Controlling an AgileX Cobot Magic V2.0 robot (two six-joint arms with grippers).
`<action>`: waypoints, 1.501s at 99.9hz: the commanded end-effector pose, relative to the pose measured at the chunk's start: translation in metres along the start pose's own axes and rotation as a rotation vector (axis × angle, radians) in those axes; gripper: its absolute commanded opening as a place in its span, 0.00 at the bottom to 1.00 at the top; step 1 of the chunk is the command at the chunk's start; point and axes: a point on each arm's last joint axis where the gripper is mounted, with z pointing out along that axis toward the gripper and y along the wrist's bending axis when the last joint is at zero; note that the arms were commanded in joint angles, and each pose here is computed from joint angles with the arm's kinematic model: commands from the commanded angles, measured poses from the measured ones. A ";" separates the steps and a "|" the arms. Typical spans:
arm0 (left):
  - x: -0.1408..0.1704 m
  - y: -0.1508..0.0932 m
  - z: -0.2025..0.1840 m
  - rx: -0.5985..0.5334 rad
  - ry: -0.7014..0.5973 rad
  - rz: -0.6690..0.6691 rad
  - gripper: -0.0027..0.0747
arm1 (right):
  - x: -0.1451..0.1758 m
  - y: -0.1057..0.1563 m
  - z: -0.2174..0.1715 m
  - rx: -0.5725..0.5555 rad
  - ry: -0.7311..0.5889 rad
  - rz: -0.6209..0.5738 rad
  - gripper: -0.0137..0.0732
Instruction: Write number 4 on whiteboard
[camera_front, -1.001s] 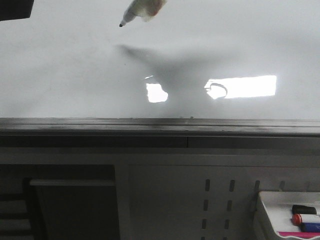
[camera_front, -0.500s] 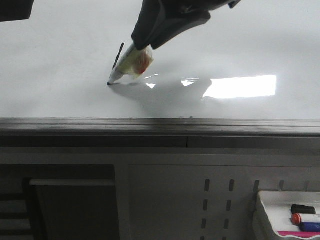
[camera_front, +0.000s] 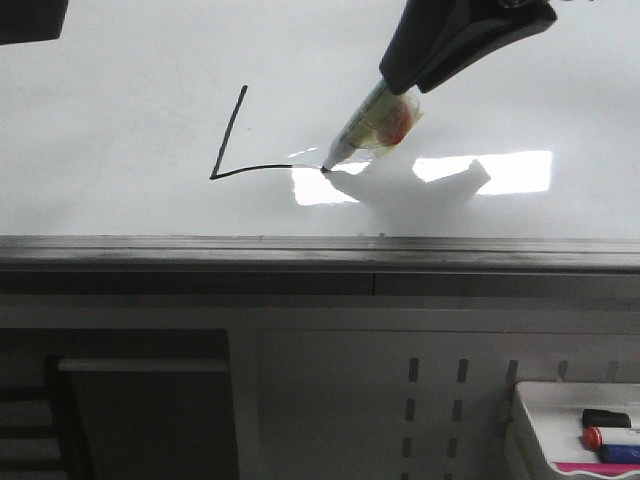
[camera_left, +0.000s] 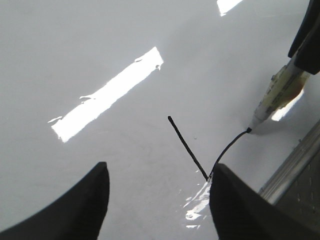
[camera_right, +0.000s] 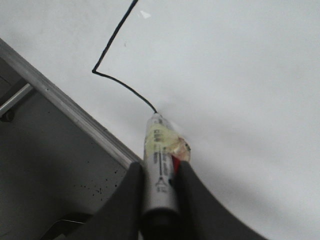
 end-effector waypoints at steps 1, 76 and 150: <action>-0.016 0.005 -0.002 -0.014 -0.090 -0.027 0.56 | -0.022 0.004 -0.023 0.009 -0.146 -0.032 0.08; -0.016 0.005 -0.002 -0.014 -0.090 -0.027 0.56 | -0.024 0.024 0.009 -0.064 0.016 -0.089 0.08; 0.003 -0.057 0.032 0.340 -0.036 0.096 0.56 | -0.025 0.077 -0.025 -0.208 -0.055 -0.231 0.08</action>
